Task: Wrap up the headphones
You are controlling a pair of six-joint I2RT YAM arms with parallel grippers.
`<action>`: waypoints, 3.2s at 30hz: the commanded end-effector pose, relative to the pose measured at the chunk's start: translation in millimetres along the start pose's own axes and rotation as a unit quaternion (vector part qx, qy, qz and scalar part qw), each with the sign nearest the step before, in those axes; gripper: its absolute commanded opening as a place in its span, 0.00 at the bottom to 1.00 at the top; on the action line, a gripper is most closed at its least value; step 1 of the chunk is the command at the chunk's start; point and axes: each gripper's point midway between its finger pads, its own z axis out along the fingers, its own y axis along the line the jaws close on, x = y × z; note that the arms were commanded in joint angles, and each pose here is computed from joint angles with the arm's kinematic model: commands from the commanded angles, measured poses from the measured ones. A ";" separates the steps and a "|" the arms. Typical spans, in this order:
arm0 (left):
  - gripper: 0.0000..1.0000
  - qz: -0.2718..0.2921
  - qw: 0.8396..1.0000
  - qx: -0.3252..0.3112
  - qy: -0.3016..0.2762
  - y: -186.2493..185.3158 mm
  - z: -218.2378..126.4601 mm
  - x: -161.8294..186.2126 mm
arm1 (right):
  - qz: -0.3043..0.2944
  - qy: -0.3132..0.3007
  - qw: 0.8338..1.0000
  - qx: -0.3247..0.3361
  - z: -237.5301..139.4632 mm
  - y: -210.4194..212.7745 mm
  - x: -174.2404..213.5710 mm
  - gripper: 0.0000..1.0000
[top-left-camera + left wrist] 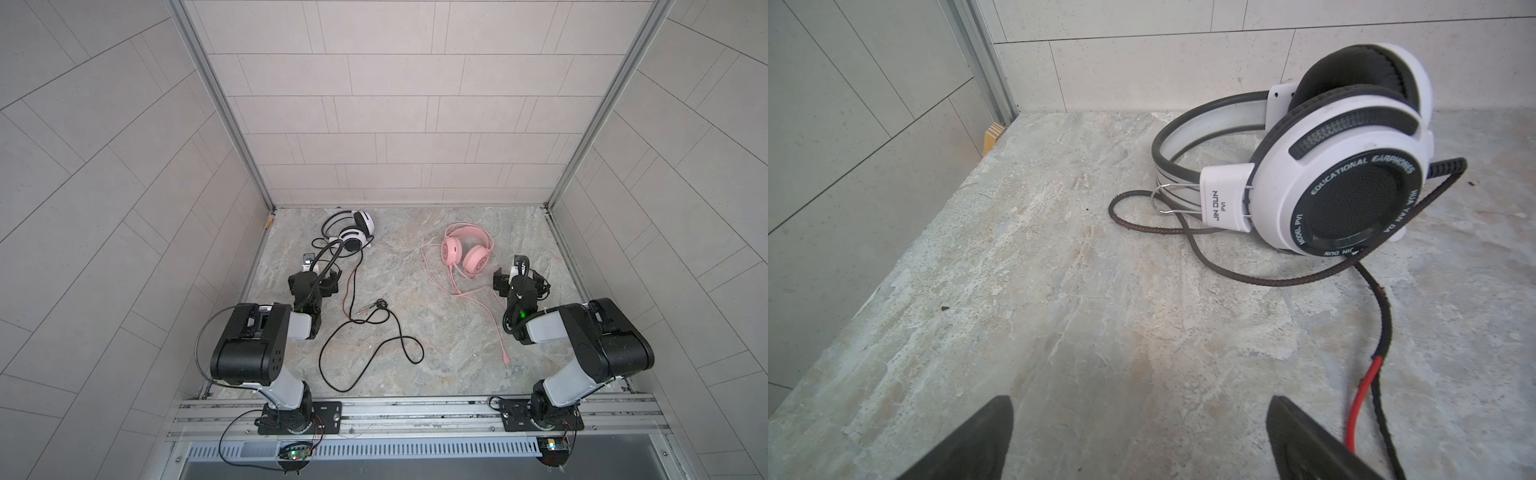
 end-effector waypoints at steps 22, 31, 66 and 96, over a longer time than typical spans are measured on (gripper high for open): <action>1.00 -0.237 0.961 0.136 -0.039 -32.0 -44.6 -86.7 | 0.132 0.110 0.977 -0.128 -43.5 23.6 -75.2 0.95; 1.00 -0.238 0.934 0.264 0.019 -122.6 -51.7 -138.5 | 0.130 0.274 0.945 -0.122 -9.8 53.9 -69.3 0.81; 1.00 -0.164 0.888 0.387 0.186 -262.4 -39.5 -151.9 | 0.164 0.411 0.888 -0.122 28.1 135.3 -21.0 0.99; 0.99 -0.131 0.886 0.398 0.198 -258.8 -57.1 -158.6 | 0.055 0.253 0.941 -0.217 -4.4 142.9 -106.0 0.26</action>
